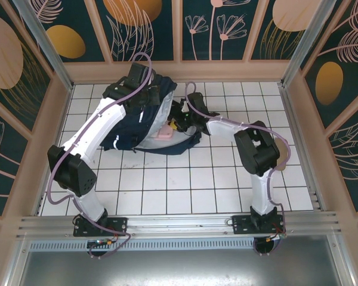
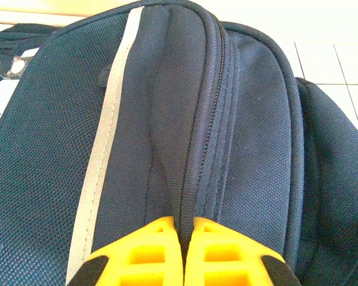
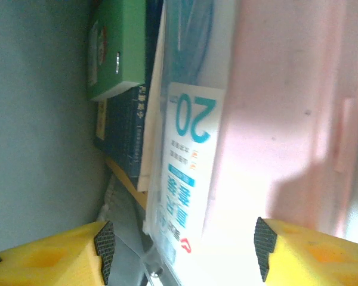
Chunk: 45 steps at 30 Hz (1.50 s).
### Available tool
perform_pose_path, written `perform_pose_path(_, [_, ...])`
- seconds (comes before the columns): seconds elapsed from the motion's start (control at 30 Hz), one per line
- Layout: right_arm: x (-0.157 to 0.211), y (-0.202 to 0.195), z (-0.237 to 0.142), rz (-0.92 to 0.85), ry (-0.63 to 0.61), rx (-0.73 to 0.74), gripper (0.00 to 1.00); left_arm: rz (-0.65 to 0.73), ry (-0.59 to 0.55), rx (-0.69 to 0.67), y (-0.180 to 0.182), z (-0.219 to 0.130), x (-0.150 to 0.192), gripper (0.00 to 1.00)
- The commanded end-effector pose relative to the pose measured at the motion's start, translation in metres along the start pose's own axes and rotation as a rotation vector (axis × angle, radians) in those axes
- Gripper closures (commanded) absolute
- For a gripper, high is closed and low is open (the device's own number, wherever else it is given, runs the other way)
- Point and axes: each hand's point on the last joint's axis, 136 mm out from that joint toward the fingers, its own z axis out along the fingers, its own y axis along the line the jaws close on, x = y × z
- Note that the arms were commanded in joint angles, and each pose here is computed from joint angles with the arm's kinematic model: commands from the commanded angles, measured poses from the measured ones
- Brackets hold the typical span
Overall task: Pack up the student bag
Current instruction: Place the loose stationery in the student bag, then pick up the glasses case from the middle-right of the table.
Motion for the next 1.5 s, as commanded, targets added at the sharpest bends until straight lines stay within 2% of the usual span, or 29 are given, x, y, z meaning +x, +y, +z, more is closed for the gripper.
perform_pose_path(0.0, [-0.004, 0.002, -0.026, -0.048, -0.040, 0.051, 0.35, -0.009, -0.167, 0.094, -0.017, -0.033, -0.040, 1.00])
perform_pose_path(0.17, [-0.009, -0.012, -0.062, -0.083, -0.120, 0.150, 0.34, -0.014, -0.168, 0.103, -0.017, -0.031, -0.037, 1.00])
perform_pose_path(0.37, [-0.034, -0.062, -0.131, -0.047, -0.258, 0.307, 0.35, -0.015, -0.165, 0.124, -0.020, -0.029, -0.036, 1.00])
perform_pose_path(0.5, [-0.046, -0.112, -0.190, 0.005, -0.365, 0.480, 0.35, -0.013, -0.171, 0.138, -0.021, -0.030, -0.035, 1.00])
perform_pose_path(0.77, [-0.057, -0.194, -0.315, 0.173, -0.551, 0.712, 0.32, -0.025, -0.165, 0.164, -0.023, -0.029, -0.028, 1.00])
perform_pose_path(0.93, [-0.054, -0.240, -0.382, 0.323, -0.650, 0.807, 0.22, -0.027, -0.163, 0.182, -0.024, -0.027, -0.023, 1.00])
perform_pose_path(1.13, [-0.044, -0.281, -0.411, 0.445, -0.657, 0.880, 0.10, -0.037, -0.149, 0.205, -0.026, -0.023, -0.017, 1.00])
perform_pose_path(1.2, [-0.043, -0.294, -0.415, 0.484, -0.656, 0.897, 0.02, -0.041, -0.149, 0.214, -0.027, -0.023, -0.016, 1.00])
perform_pose_path(1.47, [-0.053, -0.321, -0.393, 0.556, -0.551, 0.784, 0.01, -0.054, -0.148, 0.259, -0.031, -0.022, -0.009, 1.00])
